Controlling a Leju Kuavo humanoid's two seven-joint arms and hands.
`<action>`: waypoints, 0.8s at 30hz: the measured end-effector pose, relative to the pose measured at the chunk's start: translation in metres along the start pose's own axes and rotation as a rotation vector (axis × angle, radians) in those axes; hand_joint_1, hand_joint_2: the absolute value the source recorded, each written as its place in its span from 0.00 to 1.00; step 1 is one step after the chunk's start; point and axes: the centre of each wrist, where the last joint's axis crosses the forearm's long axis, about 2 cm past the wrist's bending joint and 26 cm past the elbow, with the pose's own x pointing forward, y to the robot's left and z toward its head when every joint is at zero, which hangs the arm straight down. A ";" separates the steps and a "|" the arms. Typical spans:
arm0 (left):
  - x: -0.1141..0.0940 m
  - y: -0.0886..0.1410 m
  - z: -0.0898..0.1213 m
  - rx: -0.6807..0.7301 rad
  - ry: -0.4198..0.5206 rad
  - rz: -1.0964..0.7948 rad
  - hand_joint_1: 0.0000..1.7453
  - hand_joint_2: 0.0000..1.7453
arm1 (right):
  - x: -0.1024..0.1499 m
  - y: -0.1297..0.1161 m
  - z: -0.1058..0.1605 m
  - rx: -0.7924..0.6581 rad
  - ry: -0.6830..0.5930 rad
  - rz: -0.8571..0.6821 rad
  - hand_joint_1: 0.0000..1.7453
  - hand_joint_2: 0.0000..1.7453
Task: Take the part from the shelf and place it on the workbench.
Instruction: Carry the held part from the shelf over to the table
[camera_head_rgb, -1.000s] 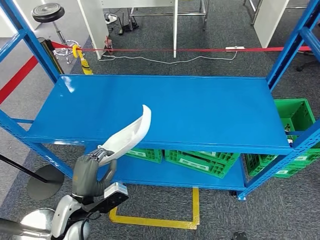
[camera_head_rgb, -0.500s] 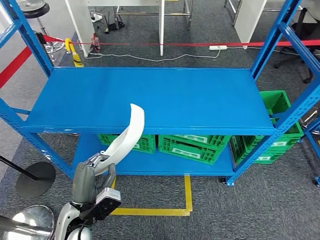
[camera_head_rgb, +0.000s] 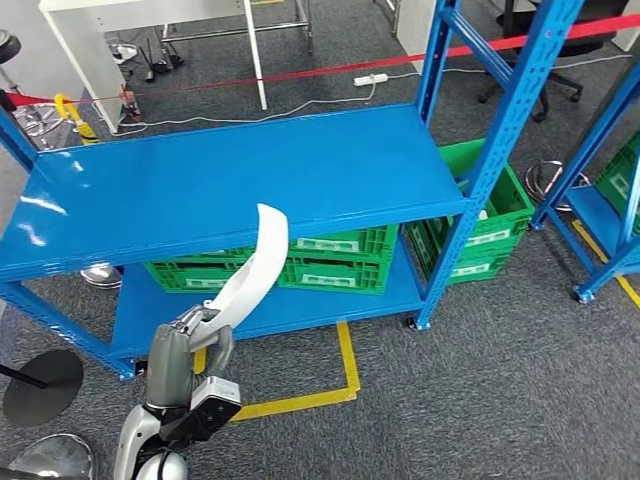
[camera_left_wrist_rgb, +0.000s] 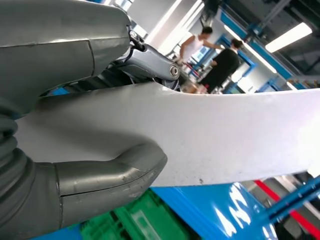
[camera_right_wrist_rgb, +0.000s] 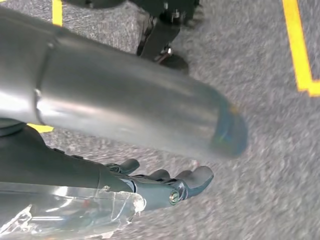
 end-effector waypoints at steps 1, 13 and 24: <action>0.000 0.000 0.000 -0.001 0.001 0.000 0.83 1.00 | 0.001 0.000 0.000 -0.001 -0.002 -0.002 0.00 0.00; -0.001 -0.004 -0.004 0.006 -0.007 0.007 0.83 1.00 | -0.008 0.000 0.005 -0.019 0.015 -0.020 0.00 0.00; -0.006 -0.011 -0.003 -0.017 0.000 0.091 0.83 1.00 | -0.007 0.000 0.005 -0.039 0.010 -0.044 0.00 0.00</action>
